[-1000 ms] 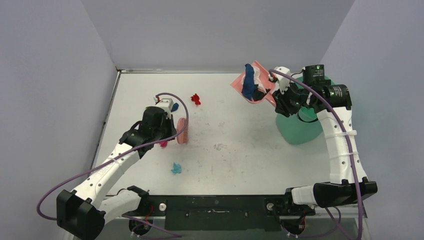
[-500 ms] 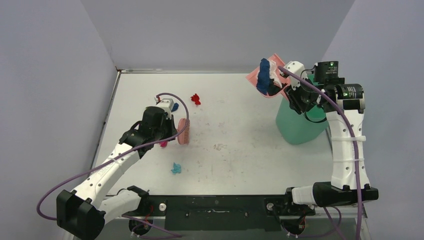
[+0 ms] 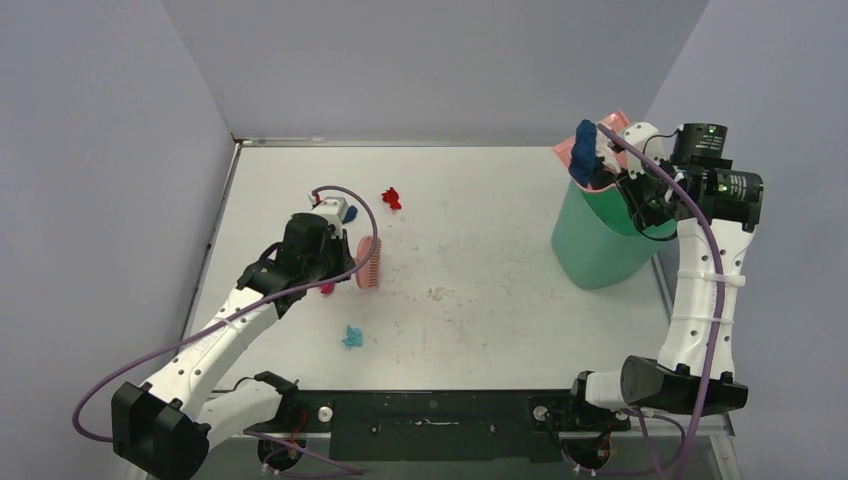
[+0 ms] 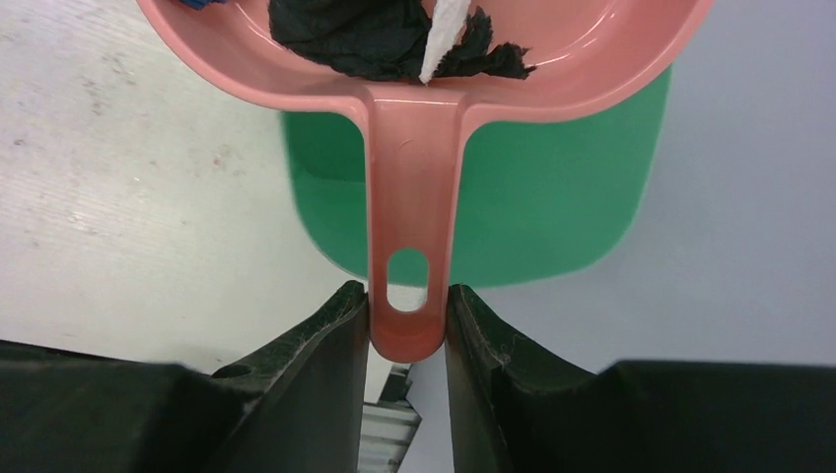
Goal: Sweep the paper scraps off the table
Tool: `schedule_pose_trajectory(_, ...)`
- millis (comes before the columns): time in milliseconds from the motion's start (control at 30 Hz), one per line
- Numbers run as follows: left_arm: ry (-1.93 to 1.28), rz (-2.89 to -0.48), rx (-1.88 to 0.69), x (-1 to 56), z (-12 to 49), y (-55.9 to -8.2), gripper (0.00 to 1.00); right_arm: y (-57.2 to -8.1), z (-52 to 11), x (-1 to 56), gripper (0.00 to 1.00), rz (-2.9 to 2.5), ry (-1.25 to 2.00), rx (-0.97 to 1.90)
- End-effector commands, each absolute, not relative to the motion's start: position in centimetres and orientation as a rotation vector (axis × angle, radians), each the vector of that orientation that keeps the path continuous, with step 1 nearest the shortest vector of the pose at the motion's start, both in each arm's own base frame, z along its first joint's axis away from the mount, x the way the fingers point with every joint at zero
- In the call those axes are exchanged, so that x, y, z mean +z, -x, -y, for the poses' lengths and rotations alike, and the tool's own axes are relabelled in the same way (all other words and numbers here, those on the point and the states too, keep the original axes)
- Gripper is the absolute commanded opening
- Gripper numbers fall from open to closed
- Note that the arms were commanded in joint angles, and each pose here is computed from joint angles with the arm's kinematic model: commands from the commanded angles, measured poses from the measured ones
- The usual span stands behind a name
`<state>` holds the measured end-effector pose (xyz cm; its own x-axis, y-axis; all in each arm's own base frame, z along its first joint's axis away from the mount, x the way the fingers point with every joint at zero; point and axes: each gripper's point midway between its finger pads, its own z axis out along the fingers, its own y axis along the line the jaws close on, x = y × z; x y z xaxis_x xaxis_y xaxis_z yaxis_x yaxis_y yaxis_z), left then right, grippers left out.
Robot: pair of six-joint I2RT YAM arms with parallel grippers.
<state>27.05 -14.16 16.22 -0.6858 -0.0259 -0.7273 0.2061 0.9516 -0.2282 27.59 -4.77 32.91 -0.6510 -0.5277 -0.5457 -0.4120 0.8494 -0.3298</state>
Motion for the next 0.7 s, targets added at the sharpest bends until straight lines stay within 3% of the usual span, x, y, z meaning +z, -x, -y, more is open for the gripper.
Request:
schedule_pose_trajectory(0,-0.135,-2.204,-0.419,18.5,14.7,-28.0,0.0,-27.8,8.3,34.3,0.05,-2.348,0.646,-0.334)
schedule_pose_trajectory(333,-0.139,-2.205,-0.421,18.6,14.8,-28.0,0.0,-26.7,14.9,33.0,0.05,-2.465,0.718,-0.561)
schedule_pose_trajectory(667,-0.139,-2.202,-0.42,18.7,14.7,-27.9,0.0,-26.3,20.1,36.3,0.05,-2.505,0.884,-0.912)
